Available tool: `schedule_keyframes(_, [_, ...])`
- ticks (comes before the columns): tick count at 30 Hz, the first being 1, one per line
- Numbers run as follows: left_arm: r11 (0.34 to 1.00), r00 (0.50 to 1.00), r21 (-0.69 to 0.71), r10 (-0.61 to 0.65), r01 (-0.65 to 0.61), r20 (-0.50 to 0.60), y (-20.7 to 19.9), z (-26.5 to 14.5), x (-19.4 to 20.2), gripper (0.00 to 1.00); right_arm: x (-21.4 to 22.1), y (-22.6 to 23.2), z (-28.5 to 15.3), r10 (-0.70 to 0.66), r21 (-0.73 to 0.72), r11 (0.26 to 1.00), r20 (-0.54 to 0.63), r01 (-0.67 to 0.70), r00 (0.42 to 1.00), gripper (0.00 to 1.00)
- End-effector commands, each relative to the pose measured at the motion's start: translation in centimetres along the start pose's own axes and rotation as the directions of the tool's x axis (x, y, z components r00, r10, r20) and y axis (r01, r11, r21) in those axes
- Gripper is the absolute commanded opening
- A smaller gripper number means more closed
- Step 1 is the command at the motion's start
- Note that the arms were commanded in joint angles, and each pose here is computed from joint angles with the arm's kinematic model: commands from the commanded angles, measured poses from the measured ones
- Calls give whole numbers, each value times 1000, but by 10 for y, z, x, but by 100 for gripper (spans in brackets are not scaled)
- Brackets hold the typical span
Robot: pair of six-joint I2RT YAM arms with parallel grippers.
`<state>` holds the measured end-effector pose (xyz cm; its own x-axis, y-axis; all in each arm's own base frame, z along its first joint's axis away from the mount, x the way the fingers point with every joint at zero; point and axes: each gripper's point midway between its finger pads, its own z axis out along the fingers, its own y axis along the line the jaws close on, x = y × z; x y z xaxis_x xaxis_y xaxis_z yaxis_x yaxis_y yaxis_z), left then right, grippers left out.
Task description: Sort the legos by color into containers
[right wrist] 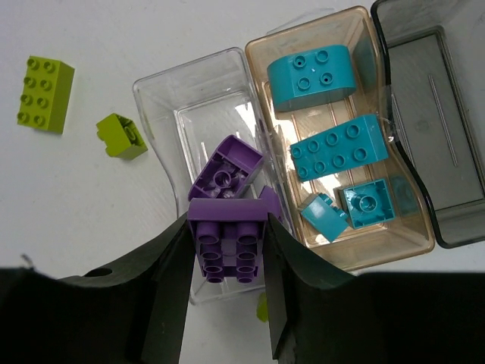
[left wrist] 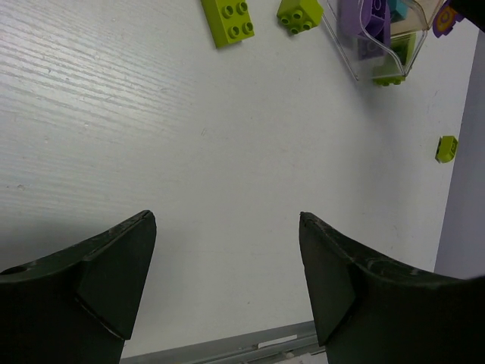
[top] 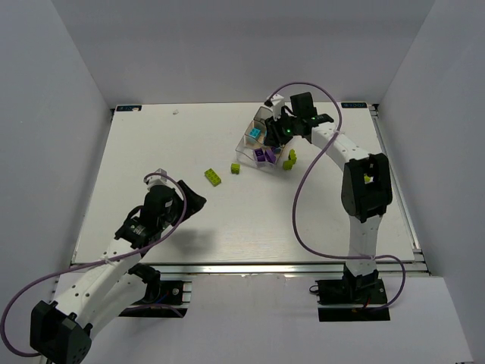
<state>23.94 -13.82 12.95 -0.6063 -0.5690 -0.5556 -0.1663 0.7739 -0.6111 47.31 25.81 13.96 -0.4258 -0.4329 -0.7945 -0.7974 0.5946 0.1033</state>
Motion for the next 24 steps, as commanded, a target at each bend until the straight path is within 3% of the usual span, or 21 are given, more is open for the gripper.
schedule_keyframes(1, [1000, 1000, 7, -3, 3, 5, -1, -3, 0, 85, -30, -10, 3, -19, 46, 999, 77, 15, 997, 9])
schedule_keyframes(8, [1000, 1000, 4, -17, 17, 18, -3, -4, -5, 85, -2, -19, 16, -54, 49, 997, -4, 54, 999, 31])
schedule_keyframes(15, [999, 999, 0, -48, 48, 25, -7, -3, -9, 85, 5, -22, 18, -54, 29, 998, -25, 55, 998, 62])
schedule_keyframes(21, [997, 998, -41, -58, 58, 10, -19, 7, -19, 85, -29, -19, -8, -113, 24, 993, 26, 112, 993, 73])
schedule_keyframes(24, [997, 999, -58, -48, 48, -3, -28, 16, -25, 84, -48, -13, -33, -157, 39, 987, 81, 154, 984, 83])
